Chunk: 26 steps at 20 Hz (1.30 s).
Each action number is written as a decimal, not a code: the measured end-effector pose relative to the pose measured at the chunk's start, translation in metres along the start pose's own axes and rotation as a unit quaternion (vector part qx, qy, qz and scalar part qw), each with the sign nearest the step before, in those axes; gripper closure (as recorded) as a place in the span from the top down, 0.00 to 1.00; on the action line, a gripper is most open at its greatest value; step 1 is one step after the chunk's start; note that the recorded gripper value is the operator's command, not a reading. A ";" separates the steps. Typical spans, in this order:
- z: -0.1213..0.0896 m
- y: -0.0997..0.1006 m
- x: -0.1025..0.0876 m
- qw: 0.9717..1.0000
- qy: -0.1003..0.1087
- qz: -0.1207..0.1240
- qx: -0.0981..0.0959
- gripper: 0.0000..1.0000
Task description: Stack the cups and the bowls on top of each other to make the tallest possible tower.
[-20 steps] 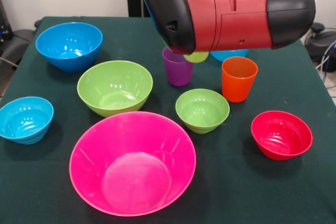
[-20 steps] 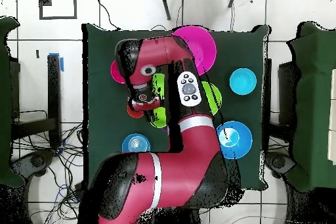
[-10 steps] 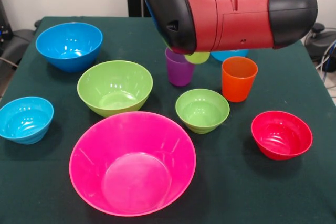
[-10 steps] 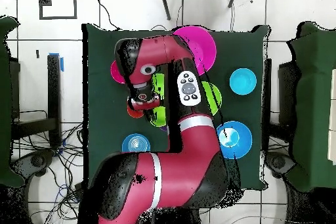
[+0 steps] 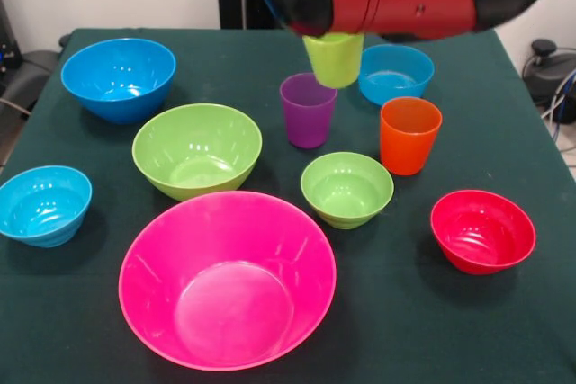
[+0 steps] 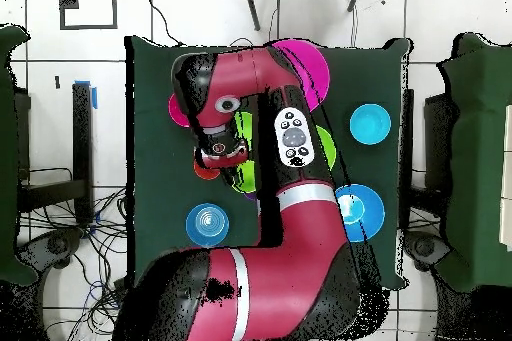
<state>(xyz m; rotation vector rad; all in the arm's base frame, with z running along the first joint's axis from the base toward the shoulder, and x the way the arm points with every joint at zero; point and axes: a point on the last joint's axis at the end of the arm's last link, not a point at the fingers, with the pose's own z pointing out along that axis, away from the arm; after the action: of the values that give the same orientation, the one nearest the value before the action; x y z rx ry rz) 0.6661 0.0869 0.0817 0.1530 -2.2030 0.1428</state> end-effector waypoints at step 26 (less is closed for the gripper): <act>-0.013 -0.036 0.060 0.999 -0.045 0.013 0.004 0.00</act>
<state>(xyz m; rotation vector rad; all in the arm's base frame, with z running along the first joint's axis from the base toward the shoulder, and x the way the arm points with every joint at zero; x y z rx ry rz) 0.6466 0.0503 0.1391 0.1366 -2.2944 0.1622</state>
